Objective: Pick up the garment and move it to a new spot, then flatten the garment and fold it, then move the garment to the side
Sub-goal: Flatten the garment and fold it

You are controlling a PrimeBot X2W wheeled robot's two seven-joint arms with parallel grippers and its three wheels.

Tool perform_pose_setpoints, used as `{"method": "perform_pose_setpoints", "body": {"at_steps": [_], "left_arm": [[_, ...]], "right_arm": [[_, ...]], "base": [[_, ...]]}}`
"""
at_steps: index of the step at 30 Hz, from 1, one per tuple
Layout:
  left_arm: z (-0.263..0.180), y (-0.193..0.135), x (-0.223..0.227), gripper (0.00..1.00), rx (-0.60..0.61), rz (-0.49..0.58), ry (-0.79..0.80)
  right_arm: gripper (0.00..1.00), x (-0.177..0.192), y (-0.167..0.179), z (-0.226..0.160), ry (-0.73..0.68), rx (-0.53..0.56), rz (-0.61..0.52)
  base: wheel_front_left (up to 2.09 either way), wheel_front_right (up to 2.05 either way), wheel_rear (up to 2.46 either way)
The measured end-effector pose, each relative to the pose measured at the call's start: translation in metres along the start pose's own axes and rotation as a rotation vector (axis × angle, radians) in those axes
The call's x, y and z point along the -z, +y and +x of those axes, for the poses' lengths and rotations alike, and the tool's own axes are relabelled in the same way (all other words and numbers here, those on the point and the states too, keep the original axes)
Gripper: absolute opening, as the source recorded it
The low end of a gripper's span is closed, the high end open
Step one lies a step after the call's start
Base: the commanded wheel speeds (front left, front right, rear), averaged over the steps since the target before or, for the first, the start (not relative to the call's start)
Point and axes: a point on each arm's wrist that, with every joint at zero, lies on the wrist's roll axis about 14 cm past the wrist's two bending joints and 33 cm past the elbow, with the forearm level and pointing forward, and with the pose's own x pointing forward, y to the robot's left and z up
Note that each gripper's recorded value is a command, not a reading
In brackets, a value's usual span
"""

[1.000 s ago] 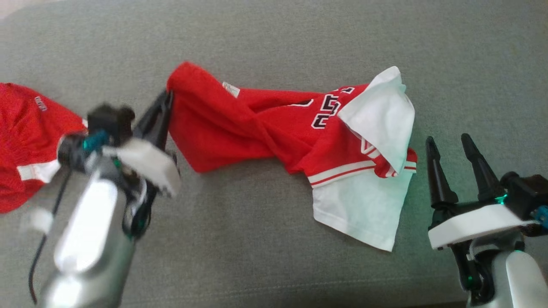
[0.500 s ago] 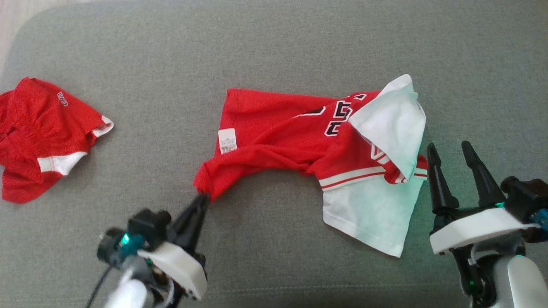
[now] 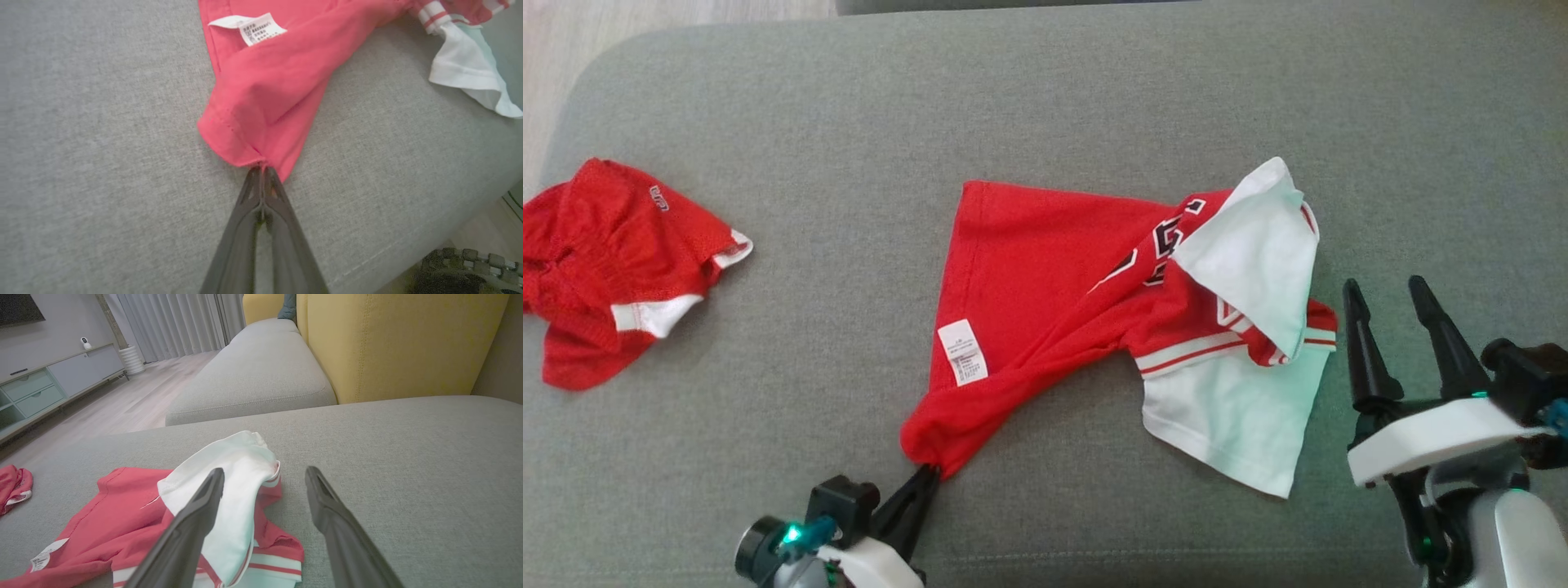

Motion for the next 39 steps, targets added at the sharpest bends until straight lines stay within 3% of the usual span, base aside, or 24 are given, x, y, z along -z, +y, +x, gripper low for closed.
{"method": "perform_pose_setpoints", "body": {"at_steps": [5,6,7,8,17,25,31,39], "left_arm": [[0.002,0.009,0.001,0.00,-0.020,0.032,-0.014],[0.003,0.010,0.001,0.20,-0.022,0.035,-0.016],[0.004,0.012,0.000,0.85,-0.028,0.036,-0.019],[0.004,0.013,-0.001,1.00,-0.035,0.032,-0.028],[-0.001,0.030,-0.056,1.00,-0.146,-0.059,-0.241],[-0.029,0.063,-0.117,1.00,-0.302,-0.059,-0.451],[-0.051,0.086,-0.135,1.00,-0.409,-0.020,-0.512],[-0.060,0.084,-0.135,1.00,-0.425,-0.018,-0.504]], "right_arm": [[1.00,-0.003,-0.001,-0.002,-0.007,0.004,-0.001],[1.00,-0.004,-0.002,-0.003,-0.009,0.006,-0.002],[1.00,-0.005,-0.002,-0.003,-0.012,0.007,-0.002],[1.00,-0.006,-0.002,-0.004,-0.015,0.008,-0.002],[1.00,-0.014,0.001,-0.011,-0.038,0.000,-0.005],[1.00,-0.024,0.010,-0.018,-0.059,-0.020,-0.032],[1.00,-0.021,0.014,-0.024,-0.049,-0.028,-0.042],[1.00,-0.020,0.015,-0.028,-0.043,-0.032,-0.043]], "base": [[0.00,0.00,0.00],[0.00,0.00,0.00],[0.00,0.00,0.00],[0.00,0.00,0.00],[0.00,0.00,0.00],[0.00,0.00,0.00],[0.00,0.00,0.00],[0.00,0.00,0.00]]}}
